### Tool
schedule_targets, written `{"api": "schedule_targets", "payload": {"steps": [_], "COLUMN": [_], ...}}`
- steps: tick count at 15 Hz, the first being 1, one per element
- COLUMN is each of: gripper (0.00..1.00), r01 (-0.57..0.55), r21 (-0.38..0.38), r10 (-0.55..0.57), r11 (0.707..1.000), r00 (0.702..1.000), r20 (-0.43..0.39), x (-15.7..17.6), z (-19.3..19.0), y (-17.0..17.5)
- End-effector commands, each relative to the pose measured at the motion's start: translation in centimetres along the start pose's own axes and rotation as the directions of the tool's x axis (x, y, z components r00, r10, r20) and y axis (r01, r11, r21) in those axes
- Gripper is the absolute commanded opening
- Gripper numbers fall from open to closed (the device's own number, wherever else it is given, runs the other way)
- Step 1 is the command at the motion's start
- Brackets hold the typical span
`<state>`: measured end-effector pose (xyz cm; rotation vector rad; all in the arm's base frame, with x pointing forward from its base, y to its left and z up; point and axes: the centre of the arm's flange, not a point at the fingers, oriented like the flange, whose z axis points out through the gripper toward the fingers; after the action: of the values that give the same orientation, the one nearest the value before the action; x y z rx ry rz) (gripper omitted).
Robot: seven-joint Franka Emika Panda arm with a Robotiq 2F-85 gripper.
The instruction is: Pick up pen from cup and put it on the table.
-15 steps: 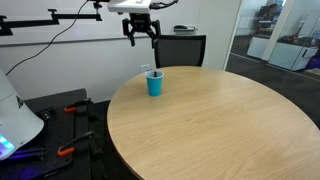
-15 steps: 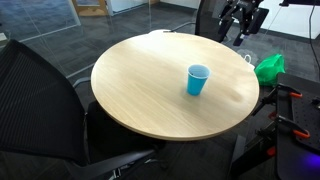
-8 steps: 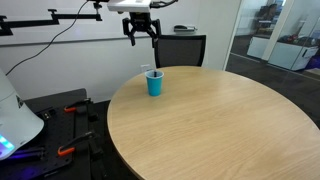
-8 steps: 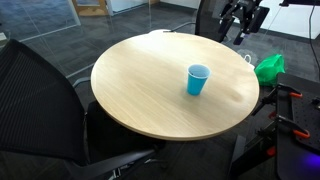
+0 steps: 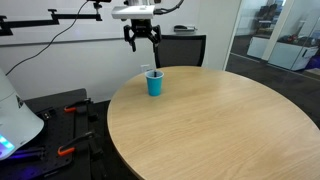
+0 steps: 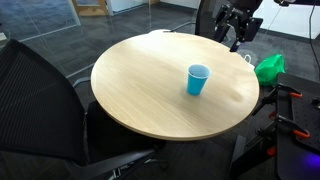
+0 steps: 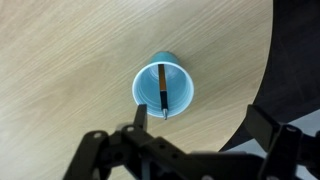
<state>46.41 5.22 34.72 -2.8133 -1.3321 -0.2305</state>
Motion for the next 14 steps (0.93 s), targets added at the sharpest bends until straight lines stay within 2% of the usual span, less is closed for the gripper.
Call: {"api": "schedule_targets", "payload": {"steps": [1,3,4,6,8,9,10,14], "gripper": [0.92,0.8,0.66,0.58,0.55,0.59,0.55,0.56], "r01": [0.048,0.06,0.066,0.069,0.074,0.074,0.078,0.098], "r21": [-0.021,-0.016,-0.014,-0.013,-0.012,-0.012,-0.007,0.028], "r10": [-0.048,-0.06,-0.066,-0.069,-0.074,-0.074,-0.078,-0.098], "r11": [0.999,0.998,0.998,0.998,0.997,0.997,0.997,0.995], "r00": [0.999,0.998,0.998,0.998,0.997,0.997,0.997,0.995], "r20": [-0.005,-0.005,-0.006,-0.008,-0.013,-0.012,-0.013,-0.013], "x": [0.8,1.0,1.0,1.2,1.4,1.5,1.7,3.1], "z": [1.9,2.8,3.4,4.1,4.9,5.3,5.6,7.3], "y": [0.7,0.9,1.1,1.4,2.0,2.4,2.7,4.1]}}
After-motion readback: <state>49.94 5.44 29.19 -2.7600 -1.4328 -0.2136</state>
